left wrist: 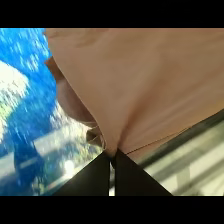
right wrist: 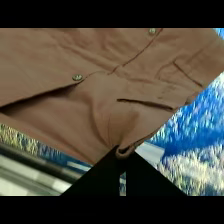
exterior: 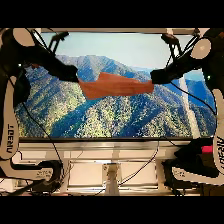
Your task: Fold the clothes and pants, and hang the long-sleeved shirts on hangers.
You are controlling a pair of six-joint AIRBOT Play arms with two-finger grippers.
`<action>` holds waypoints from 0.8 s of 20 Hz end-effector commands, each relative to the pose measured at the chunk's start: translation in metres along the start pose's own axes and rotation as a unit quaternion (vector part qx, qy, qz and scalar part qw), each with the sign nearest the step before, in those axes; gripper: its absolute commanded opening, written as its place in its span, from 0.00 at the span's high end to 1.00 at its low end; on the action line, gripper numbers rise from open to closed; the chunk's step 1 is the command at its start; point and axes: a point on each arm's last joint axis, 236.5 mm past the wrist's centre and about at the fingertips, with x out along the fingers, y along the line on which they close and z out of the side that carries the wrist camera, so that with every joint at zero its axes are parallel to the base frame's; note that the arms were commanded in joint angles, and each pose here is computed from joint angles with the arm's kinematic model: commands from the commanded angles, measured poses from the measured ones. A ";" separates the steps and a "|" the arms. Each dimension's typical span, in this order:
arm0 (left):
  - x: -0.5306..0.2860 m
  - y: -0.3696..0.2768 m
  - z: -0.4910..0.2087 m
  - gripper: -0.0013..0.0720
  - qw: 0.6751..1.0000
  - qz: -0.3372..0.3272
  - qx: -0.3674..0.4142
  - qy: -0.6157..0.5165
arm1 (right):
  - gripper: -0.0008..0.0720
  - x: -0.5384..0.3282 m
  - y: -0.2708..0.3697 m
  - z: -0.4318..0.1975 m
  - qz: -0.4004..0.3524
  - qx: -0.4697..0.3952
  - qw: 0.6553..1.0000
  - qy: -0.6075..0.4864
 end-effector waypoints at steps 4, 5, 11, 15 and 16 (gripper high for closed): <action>0.048 -0.019 -0.075 0.96 0.986 -0.023 0.002 0.166 | 0.96 0.012 0.000 -0.058 0.007 0.006 0.993 0.121; 0.057 -0.020 -0.085 0.96 0.982 -0.027 -0.001 0.185 | 0.96 0.020 0.000 -0.066 0.012 0.009 0.991 0.136; 0.093 -0.022 -0.108 0.96 0.975 -0.032 -0.013 0.220 | 0.96 0.064 0.002 -0.137 0.026 0.034 0.967 0.250; 0.103 -0.028 -0.123 0.96 0.969 -0.035 -0.009 0.245 | 0.96 0.070 0.008 -0.174 0.026 0.045 0.958 0.282; 0.105 -0.030 -0.127 0.96 0.967 -0.036 -0.007 0.253 | 0.96 0.071 0.009 -0.182 0.026 0.047 0.956 0.290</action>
